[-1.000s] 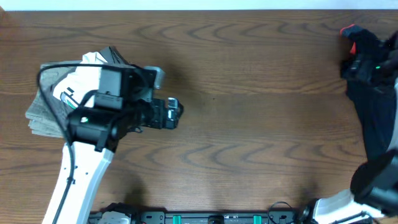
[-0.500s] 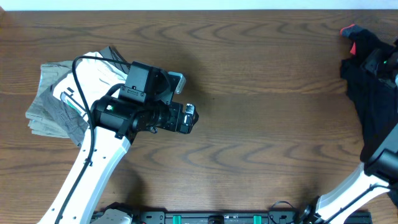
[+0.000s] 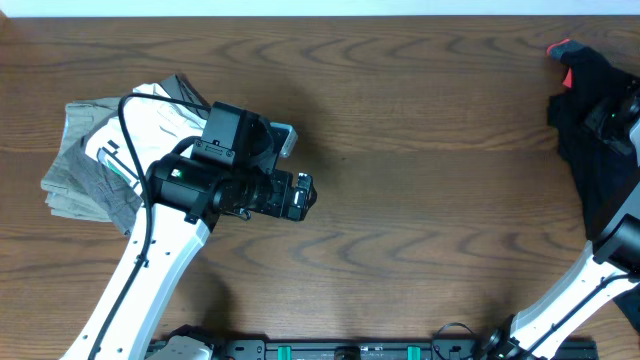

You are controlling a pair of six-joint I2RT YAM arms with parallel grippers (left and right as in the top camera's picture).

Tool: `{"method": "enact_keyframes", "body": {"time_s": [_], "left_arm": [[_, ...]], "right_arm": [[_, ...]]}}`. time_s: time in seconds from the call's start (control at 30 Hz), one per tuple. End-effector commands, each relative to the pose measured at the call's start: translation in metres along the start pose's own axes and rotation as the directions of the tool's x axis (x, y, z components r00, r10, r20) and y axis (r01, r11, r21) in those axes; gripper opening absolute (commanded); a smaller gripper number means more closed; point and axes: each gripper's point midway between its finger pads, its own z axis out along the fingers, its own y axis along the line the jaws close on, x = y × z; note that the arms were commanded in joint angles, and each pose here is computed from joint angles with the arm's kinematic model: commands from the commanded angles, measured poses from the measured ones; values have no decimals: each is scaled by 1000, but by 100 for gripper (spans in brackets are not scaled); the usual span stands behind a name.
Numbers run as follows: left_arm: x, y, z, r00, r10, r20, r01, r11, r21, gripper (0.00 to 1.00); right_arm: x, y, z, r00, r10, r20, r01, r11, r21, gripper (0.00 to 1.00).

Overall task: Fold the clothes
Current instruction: 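Reach the right gripper to the black leggings and grasp them, then drag the black leggings leftward toward the table center with the right gripper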

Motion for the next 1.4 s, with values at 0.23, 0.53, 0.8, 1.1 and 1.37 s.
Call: {"method": "enact_keyframes", "body": {"time_s": [0.23,0.53,0.8,1.1,1.37], "left_arm": [[-5,-1,-5,1000,9,20,-9,1000,-9,98],[-5,-1,-5,1000,10,22,-10,1000,-9,98],[-14,0,-11,998,19,57,-18,999,-30,98],[-41,8,-65,976,68,206,-28,982,-188,98],[-48,24,-89,964,85,250,-2,949,-315,98]], "right_arm": [[3,3,-10,999,6,-33,-7,1000,-26,1],[-24,81,-109,989,-106,104,138,914,-382,1],[10,176,-204,956,-238,174,295,755,-586,1],[126,273,-259,860,-498,113,427,580,-694,1],[276,337,-310,556,-804,209,604,218,-767,1]]}}
